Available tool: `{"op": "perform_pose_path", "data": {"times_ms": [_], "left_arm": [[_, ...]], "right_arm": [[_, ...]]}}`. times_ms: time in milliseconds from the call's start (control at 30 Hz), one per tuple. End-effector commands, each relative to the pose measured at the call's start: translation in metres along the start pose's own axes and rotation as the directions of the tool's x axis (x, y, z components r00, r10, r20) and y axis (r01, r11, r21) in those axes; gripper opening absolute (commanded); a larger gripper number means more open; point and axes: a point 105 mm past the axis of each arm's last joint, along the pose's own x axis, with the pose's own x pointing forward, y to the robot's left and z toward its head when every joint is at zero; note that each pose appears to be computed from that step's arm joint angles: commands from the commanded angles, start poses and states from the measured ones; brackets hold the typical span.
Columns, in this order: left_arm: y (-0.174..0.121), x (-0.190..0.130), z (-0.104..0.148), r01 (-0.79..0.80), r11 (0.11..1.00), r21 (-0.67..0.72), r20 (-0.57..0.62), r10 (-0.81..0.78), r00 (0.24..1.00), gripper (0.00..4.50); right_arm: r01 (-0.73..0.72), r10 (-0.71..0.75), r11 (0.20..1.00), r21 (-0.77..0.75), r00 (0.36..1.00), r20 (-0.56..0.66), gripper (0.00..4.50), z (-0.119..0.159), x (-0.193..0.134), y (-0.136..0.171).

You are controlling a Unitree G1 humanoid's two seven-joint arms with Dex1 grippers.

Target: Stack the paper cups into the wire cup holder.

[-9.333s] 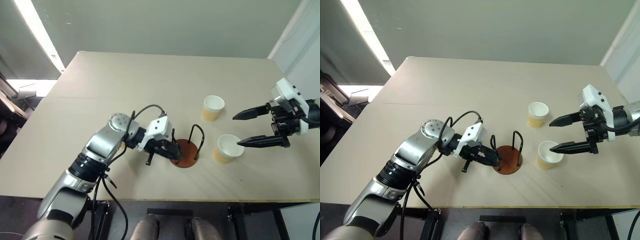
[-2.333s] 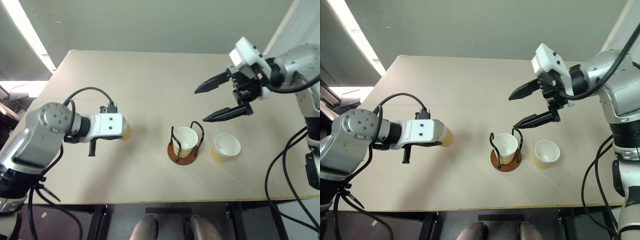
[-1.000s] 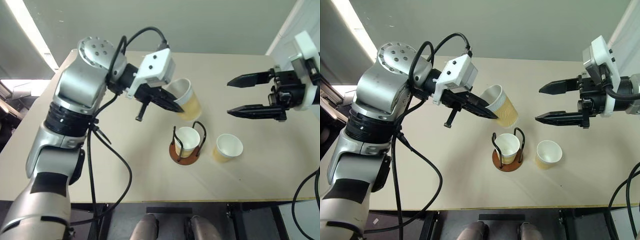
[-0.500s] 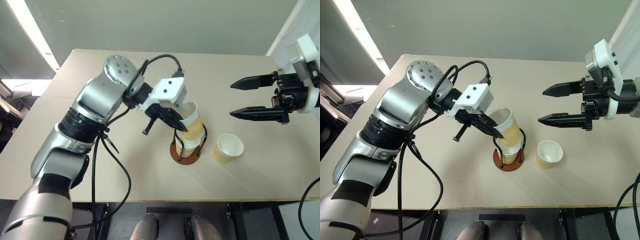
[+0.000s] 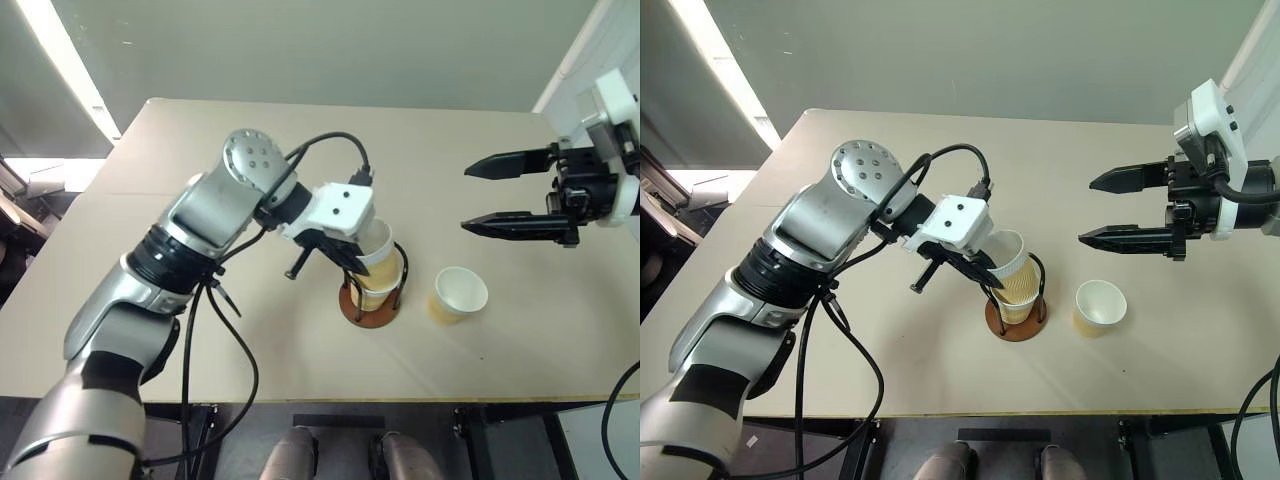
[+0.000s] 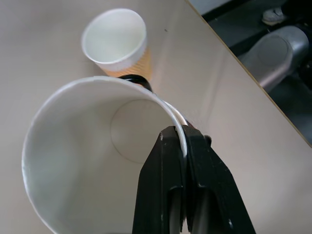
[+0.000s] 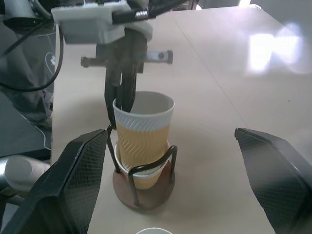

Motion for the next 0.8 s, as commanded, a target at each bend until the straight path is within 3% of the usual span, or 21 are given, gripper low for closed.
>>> {"op": "perform_pose_path", "data": {"times_ms": [33, 367, 533, 800], "left_arm": [[0.0, 0.001, 0.007, 0.029, 0.997, 0.067, -0.01, -0.029, 1.0, 0.98], [0.014, -0.001, 0.02, -0.032, 0.997, 0.076, 0.047, 0.028, 0.998, 4.36], [0.019, -0.021, 0.03, -0.116, 0.993, 0.003, 0.145, 0.115, 0.983, 4.44], [0.003, -0.061, 0.016, -0.188, 0.974, -0.13, 0.165, 0.208, 0.964, 4.44]], "right_arm": [[0.029, -0.029, 0.998, -0.048, 1.0, -0.004, 4.36, 0.007, -0.008, 0.0], [0.063, -0.065, 0.998, -0.026, 0.996, -0.057, 4.36, -0.006, -0.011, -0.003], [0.066, -0.066, 0.998, -0.008, 0.986, -0.151, 4.36, -0.03, -0.011, 0.001], [-0.009, 0.005, 1.0, -0.012, 0.951, -0.308, 4.36, -0.067, -0.001, 0.02]]}}
